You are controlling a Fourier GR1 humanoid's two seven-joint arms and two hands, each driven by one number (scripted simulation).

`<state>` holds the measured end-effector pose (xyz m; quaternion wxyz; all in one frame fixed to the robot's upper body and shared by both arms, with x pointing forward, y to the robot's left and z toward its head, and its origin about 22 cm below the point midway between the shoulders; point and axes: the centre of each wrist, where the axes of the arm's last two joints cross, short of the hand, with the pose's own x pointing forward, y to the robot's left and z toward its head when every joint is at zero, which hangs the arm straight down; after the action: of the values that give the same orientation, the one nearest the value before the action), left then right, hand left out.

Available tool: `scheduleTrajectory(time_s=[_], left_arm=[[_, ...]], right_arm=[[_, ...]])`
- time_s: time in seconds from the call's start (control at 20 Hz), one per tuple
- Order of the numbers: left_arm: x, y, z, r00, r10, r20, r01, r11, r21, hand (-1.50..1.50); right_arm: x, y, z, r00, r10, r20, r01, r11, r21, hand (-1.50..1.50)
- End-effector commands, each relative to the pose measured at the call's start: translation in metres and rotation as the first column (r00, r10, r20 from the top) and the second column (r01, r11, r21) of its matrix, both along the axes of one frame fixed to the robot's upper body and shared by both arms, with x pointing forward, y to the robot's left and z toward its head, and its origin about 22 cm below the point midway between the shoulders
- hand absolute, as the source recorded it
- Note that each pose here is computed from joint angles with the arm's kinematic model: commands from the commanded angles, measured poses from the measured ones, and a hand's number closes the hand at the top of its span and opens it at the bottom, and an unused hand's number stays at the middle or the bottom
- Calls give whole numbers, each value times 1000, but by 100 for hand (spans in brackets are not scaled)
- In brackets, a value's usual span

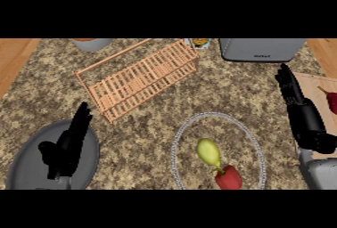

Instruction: Pick the bell pepper from the placemat and place it in the tiered shelf

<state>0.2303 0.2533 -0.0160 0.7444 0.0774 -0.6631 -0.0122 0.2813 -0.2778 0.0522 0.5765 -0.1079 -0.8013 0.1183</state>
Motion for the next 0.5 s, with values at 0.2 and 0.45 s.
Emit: scheduleTrajectory(time_s=[0.2,0.45], left_arm=[[27,-1,41,984,12,178,-21,999,49,0],[32,12,52,983,65,171,-68,998,11,0]], right_arm=[[-24,101,8,717,691,-92,-697,709,-109,150],[-36,115,-8,656,743,-134,-735,669,112,-150]])
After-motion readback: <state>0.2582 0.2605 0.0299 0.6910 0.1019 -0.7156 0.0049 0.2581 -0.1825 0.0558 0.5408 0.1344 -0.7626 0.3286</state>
